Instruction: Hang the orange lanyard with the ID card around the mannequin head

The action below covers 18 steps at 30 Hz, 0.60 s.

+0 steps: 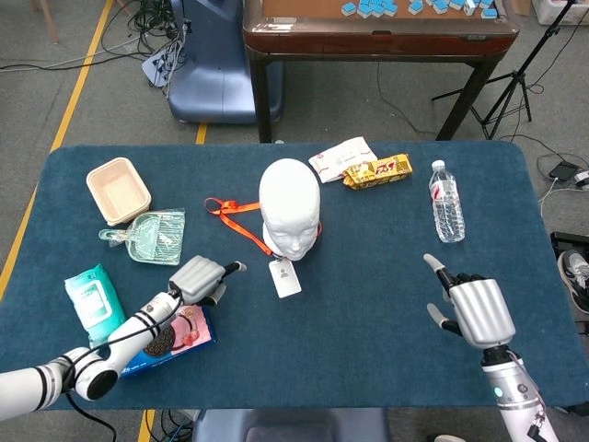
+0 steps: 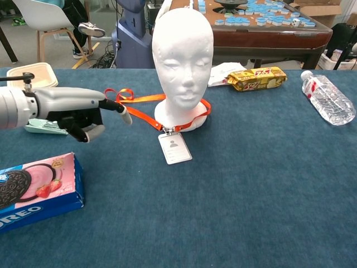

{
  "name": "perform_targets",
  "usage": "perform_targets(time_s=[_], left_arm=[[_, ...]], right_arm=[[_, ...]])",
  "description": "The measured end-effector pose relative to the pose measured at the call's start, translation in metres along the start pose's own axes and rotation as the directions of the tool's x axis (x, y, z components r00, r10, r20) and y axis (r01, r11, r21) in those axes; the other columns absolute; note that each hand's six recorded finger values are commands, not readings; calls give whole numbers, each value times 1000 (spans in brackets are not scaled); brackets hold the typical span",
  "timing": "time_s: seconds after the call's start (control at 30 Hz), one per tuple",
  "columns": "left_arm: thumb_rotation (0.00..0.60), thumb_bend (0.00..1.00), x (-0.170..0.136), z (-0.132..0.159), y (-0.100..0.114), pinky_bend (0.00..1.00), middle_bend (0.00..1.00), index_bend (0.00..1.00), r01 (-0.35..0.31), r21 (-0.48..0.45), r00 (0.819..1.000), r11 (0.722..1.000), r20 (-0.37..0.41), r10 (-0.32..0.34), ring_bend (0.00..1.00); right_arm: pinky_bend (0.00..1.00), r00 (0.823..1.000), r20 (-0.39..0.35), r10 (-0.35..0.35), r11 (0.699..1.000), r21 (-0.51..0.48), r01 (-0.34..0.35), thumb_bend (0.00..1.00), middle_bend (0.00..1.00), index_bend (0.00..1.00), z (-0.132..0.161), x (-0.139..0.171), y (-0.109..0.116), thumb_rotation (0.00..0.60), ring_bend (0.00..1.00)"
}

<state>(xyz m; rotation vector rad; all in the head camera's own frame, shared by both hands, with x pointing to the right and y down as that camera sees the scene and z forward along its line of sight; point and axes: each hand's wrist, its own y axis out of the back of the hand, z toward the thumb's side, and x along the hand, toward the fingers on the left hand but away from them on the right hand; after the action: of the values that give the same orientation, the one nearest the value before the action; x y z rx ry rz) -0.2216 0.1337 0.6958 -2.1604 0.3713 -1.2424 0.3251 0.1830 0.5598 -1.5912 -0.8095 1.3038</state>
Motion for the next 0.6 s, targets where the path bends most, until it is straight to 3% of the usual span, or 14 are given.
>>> perform_targets(time_s=[0.2,0.6], left_arm=[[600,667,23,6,-6,877,899,125,52,-12,998,999,-22,-52,910],[600,667,52,15,-16,881,910,103,93,-34,993,995,-64,-96,919]], right_arm=[[659,1000,15,-1,1000,-7,1,285,603,178,-3,2,0,600,590],[659,999,43,5,1000,-20,-4,284,603,178,-11,6,-1,600,590]])
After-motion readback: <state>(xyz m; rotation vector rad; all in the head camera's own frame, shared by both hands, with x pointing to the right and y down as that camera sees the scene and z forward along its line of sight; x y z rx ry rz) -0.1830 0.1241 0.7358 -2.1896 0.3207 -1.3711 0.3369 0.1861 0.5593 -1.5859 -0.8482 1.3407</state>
